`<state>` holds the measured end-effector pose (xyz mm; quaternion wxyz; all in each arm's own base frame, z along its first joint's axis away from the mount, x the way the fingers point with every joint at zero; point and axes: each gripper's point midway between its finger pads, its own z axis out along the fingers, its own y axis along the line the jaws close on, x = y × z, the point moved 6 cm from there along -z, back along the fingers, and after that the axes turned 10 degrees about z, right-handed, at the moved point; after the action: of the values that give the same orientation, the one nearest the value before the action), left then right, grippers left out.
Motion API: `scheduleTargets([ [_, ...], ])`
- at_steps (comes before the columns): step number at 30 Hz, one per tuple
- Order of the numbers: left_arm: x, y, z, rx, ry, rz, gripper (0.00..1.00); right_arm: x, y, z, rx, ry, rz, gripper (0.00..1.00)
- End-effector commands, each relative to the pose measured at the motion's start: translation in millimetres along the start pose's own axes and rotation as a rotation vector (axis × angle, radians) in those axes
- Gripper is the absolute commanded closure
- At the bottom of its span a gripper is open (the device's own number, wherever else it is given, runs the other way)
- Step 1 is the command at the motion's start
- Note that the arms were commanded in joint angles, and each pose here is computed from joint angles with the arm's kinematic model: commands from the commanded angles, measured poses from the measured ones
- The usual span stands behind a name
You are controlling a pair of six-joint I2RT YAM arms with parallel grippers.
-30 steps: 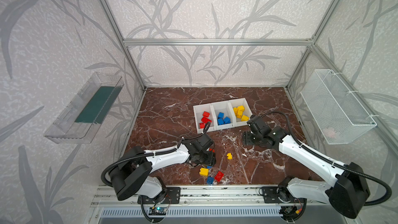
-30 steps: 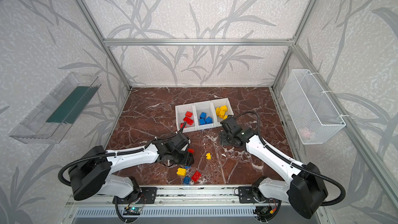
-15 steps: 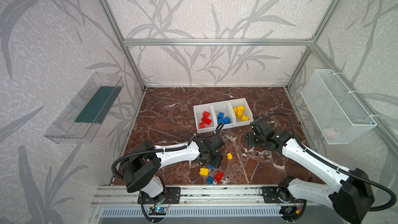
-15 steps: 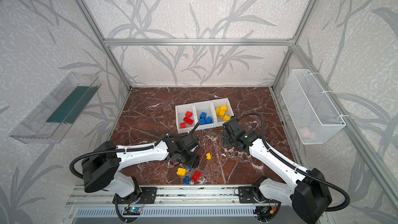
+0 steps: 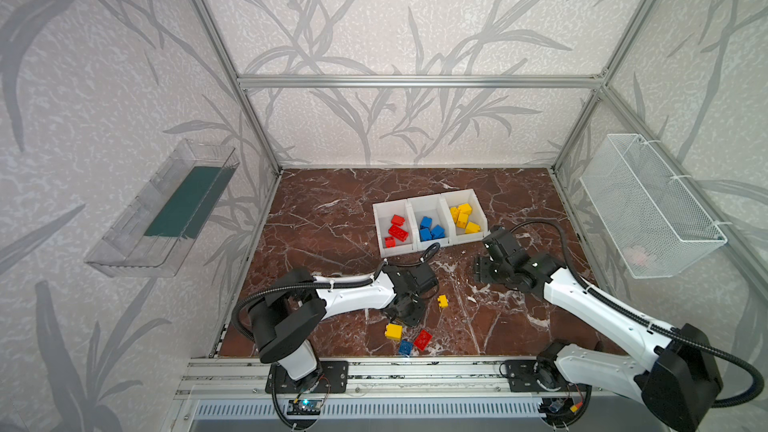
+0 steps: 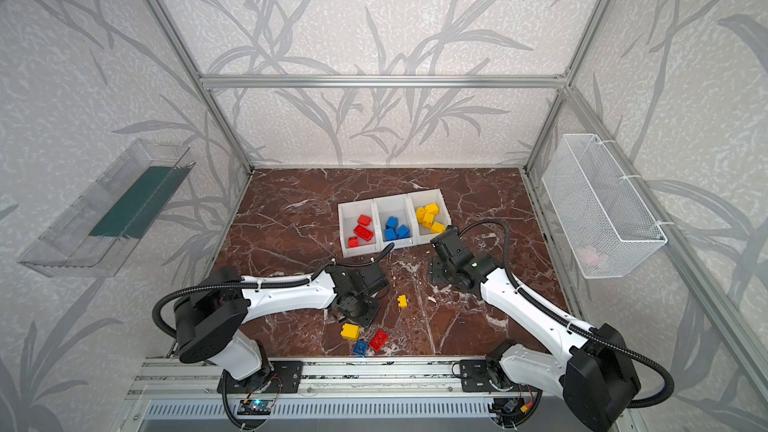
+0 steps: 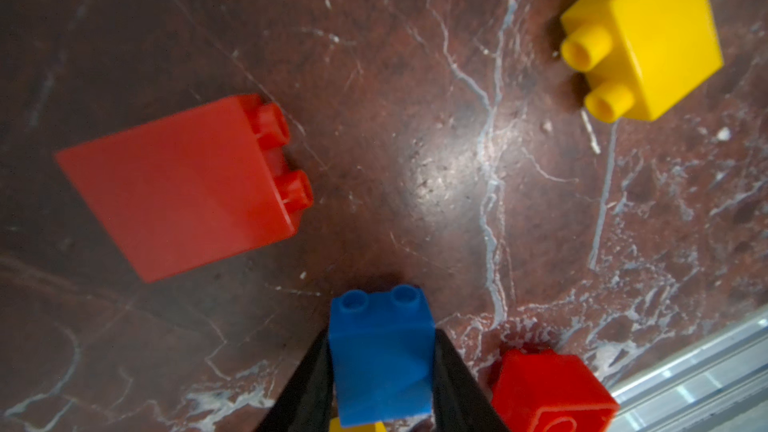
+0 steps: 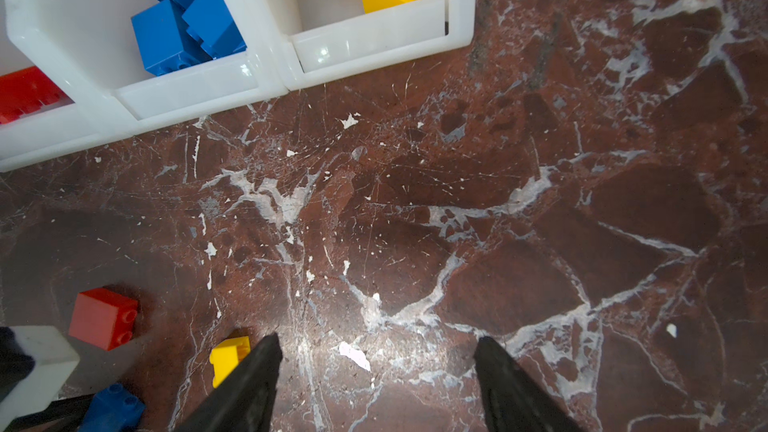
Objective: Sort the legos into containers by color
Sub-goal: 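Lower the left gripper onto a blue 2x2 brick and grasp it, then carry the blue brick to the middle compartment and open the left gripper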
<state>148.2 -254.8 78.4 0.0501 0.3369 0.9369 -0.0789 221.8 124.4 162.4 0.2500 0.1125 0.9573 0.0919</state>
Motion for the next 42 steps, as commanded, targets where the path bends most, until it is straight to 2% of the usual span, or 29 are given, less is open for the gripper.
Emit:
scheduleTargets([
  [1, -6, 0, -3, -0.027, -0.011, 0.036, 0.68, 0, -6, -3, 0.010, -0.019, 0.016, 0.25],
  [7, -41, -7, -30, -0.033, -0.138, 0.111, 0.69, -2, -10, -12, 0.010, -0.042, 0.024, 0.25],
  [8, -54, -4, -40, -0.072, -0.169, 0.105, 0.69, -2, -11, -14, 0.011, -0.044, 0.023, 0.25],
  [12, -113, -2, -75, -0.166, -0.303, 0.203, 0.70, -2, -15, -20, 0.008, -0.060, 0.031, 0.25],
  [17, -187, 33, -90, -0.190, -0.426, 0.119, 0.70, 3, -20, -21, 0.010, -0.048, 0.048, 0.25],
  [21, -227, 67, -87, -0.265, -0.451, 0.104, 0.70, 7, -25, -27, 0.005, -0.048, 0.054, 0.25],
  [25, -249, 94, -79, -0.282, -0.455, 0.055, 0.70, 9, -31, -34, 0.016, -0.061, 0.054, 0.25],
  [29, -264, 105, -72, -0.290, -0.479, 0.046, 0.68, 10, -34, -38, 0.015, -0.068, 0.057, 0.25],
  [31, -268, 109, -68, -0.298, -0.478, 0.039, 0.63, 12, -35, -38, 0.017, -0.064, 0.055, 0.25],
  [33, -270, 112, -66, -0.312, -0.473, 0.035, 0.53, 13, -36, -38, 0.020, -0.059, 0.056, 0.25],
  [36, -270, 113, -69, -0.318, -0.477, 0.028, 0.43, 14, -38, -39, 0.028, -0.055, 0.053, 0.25],
  [42, -267, 115, -80, -0.316, -0.485, 0.016, 0.39, 14, -38, -40, 0.028, -0.057, 0.084, 0.25],
])
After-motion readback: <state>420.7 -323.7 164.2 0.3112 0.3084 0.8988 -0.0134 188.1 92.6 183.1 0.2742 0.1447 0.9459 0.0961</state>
